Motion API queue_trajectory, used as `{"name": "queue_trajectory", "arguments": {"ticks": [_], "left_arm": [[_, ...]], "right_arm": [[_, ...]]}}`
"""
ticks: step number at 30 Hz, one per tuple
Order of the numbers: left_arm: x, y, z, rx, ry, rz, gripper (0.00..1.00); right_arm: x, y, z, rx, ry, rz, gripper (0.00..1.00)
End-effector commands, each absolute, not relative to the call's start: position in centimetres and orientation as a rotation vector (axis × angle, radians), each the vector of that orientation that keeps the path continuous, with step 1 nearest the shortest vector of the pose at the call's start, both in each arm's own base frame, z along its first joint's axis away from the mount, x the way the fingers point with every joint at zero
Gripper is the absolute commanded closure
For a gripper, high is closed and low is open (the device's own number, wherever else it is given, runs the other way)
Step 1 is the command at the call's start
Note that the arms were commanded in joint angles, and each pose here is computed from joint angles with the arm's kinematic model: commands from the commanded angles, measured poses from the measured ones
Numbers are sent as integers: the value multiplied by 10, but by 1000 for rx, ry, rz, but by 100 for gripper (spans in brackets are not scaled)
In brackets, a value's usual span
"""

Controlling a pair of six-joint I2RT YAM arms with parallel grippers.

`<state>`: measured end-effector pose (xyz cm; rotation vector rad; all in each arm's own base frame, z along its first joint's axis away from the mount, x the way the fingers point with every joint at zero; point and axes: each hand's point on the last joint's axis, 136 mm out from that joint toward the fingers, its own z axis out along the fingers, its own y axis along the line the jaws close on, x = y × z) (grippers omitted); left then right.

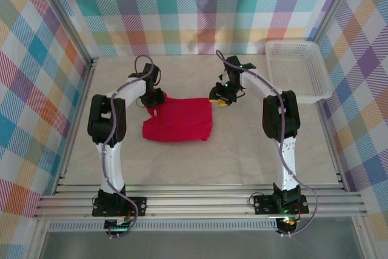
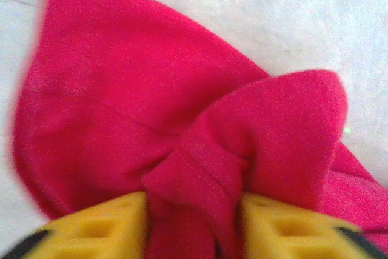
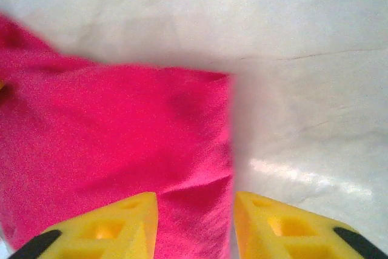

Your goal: Fold the inside-out t-shirt

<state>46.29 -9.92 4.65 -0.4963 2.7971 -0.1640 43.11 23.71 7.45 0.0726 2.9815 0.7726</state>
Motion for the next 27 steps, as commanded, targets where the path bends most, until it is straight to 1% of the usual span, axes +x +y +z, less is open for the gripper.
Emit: {"name": "queue_trajectory", "arguments": {"ticks": [1, 4, 6, 8, 10, 11, 13, 16, 17, 18, 20, 21, 22, 23, 24, 27], "left_arm": [[447, -71, 110, -488, 2716, -7, 39], [423, -70, 128, -502, 2684, -57, 36], [406, -89, 133, -498, 2659, -238, 35], [395, -120, 130, -489, 2623, -503, 33], [385, -145, 116, -465, 2635, -662, 31], [379, -150, 102, -446, 2677, -648, 31], [368, -147, 72, -429, 2767, -539, 32], [361, -136, 37, -443, 2831, -422, 37], [359, -131, 29, -448, 2845, -378, 41], [359, -127, 23, -451, 2856, -341, 48], [358, -116, 18, -463, 2874, -239, 71], [357, -111, 19, -468, 2876, -191, 77], [356, -106, 21, -469, 2878, -152, 80], [358, -103, 24, -466, 2875, -124, 80], [359, -102, 26, -463, 2875, -106, 79], [369, -106, 33, -412, 2877, -97, 71]], "right_arm": [[421, 239, 110, 19, 2923, 795, 49], [401, 257, 114, 10, 2895, 965, 42], [389, 278, 118, -18, 2859, 1108, 39], [378, 298, 114, -16, 2852, 1210, 36], [371, 306, 99, 18, 2889, 1213, 30], [367, 306, 88, 33, 2917, 1171, 28], [362, 299, 69, 73, 2964, 1090, 27], [355, 290, 53, 93, 2989, 1035, 27], [353, 289, 50, 93, 2991, 1038, 29], [352, 289, 48, 92, 2988, 1042, 33], [347, 286, 44, 94, 3006, 1033, 51], [343, 285, 43, 88, 3018, 1027, 59], [337, 282, 43, 79, 3032, 1021, 68], [328, 279, 42, 77, 3049, 1013, 72], [320, 275, 41, 79, 3063, 1005, 72], [284, 276, 40, 60, 3104, 1022, 72]]}}
